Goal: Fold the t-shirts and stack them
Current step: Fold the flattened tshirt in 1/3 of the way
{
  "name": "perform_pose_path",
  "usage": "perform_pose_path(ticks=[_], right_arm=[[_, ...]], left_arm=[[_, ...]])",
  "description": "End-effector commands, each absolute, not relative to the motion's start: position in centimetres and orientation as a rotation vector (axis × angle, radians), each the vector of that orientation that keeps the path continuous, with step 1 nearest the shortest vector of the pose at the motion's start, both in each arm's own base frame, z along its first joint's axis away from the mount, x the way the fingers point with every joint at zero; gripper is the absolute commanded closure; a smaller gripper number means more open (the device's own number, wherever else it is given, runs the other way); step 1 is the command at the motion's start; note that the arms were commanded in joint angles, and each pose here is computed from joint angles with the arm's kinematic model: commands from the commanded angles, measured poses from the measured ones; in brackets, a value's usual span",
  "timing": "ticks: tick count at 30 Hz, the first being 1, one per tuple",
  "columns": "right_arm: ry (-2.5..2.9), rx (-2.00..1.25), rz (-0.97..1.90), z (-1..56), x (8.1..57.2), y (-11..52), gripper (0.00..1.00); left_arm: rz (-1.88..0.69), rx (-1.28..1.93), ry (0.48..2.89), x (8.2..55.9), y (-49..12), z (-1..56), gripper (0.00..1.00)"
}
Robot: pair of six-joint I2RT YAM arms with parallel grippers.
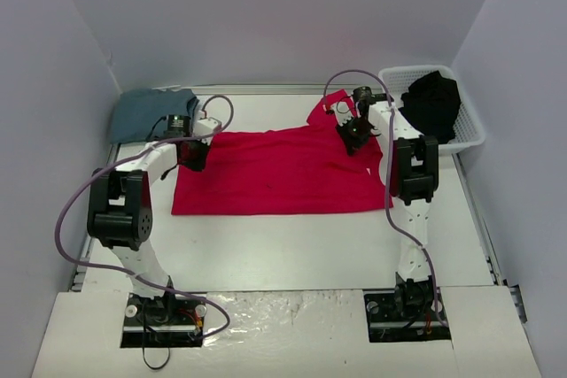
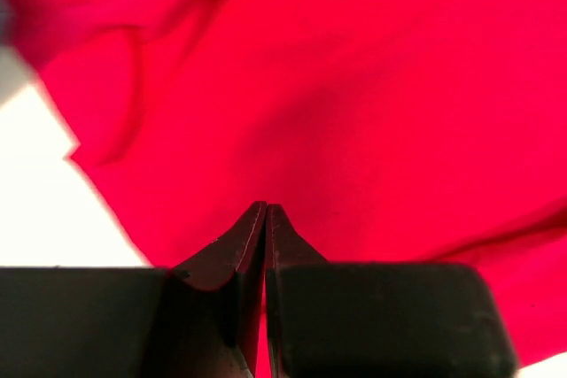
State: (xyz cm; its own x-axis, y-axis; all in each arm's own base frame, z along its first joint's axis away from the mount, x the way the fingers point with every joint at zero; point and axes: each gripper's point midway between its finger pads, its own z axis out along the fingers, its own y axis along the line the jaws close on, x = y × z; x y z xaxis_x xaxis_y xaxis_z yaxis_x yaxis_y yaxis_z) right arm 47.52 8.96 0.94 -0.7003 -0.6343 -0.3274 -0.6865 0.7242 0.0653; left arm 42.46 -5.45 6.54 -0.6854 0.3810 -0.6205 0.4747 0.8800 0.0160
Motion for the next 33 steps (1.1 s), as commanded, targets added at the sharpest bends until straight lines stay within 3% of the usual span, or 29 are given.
perform_pose_path(ticks=[1, 15, 33], right_arm=[[2.881, -1.059, 0.329, -3.1, 42.3, 7.9, 1.0], [2.926, -1.091, 0.348, -3.8, 40.0, 7.5, 1.0], [2.976, -1.142, 0.336, -3.0, 35.9, 6.4, 1.0]], left_arm=[[-0.162, 0.689, 2.399, 42.3, -6.1, 5.5, 0.98], [-0.072, 0.797, 2.588, 40.4, -4.8, 1.1, 0.98], [-0.046, 1.206, 2.712, 31.9, -6.8, -0.3, 0.98]])
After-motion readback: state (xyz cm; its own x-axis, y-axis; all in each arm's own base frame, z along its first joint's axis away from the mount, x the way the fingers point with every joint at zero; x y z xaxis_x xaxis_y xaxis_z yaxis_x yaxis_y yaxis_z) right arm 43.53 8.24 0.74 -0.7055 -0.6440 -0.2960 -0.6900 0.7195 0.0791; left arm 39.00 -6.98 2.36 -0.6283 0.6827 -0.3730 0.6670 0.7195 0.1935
